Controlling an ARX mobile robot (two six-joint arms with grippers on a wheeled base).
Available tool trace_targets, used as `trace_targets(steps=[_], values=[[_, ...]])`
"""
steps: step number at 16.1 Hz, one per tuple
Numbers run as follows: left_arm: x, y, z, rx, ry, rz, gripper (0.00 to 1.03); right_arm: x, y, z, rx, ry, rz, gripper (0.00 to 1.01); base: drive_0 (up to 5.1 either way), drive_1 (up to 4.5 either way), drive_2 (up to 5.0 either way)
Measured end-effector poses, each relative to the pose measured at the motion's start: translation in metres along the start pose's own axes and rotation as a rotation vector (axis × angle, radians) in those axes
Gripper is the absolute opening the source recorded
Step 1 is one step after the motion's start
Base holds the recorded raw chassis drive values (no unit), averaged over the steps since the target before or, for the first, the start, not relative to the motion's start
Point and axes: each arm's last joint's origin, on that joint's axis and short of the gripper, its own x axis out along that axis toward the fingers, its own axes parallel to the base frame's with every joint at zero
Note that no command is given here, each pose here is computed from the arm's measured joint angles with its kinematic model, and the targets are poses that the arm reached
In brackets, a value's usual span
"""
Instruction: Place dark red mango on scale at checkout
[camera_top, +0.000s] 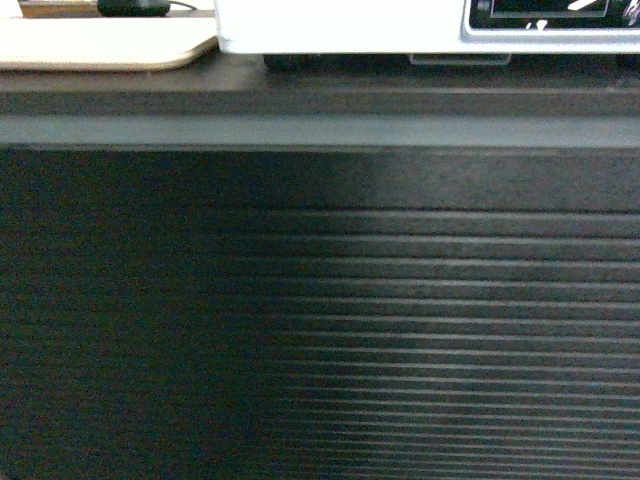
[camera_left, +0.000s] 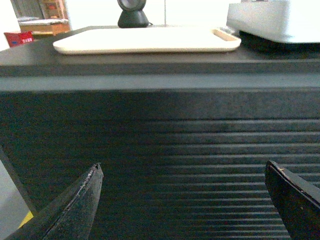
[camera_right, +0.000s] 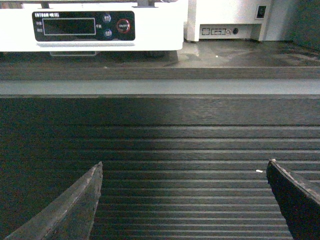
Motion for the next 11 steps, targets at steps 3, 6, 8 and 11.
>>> trace_targets(steps=[3,6,8,11], values=[[0.0000,0.0000,0.0000,0.000,0.000,0.000,0.98,0.0000,0.0000,-0.0001,0.000,0.001,0.000,0.98,0.0,0.00,0.0],[0.0000,0.0000,0.0000,0.000,0.000,0.000,0.98,0.0000,0.0000,0.0000,0.000,0.000,0.000,0.98,0.0,0.00,0.0],[0.0000,0.0000,0.0001,0.000,-0.001,-0.001,0.98,0.0000,0.0000,0.0000,0.000,0.000,0.000,0.98,0.0,0.00,0.0],[0.0000,0.0000,-0.0003,0.000,0.003,0.000,0.98,0.0000,0.0000,-0.0002,0.000,0.002,0.000,0.98,0.0,0.00,0.0]])
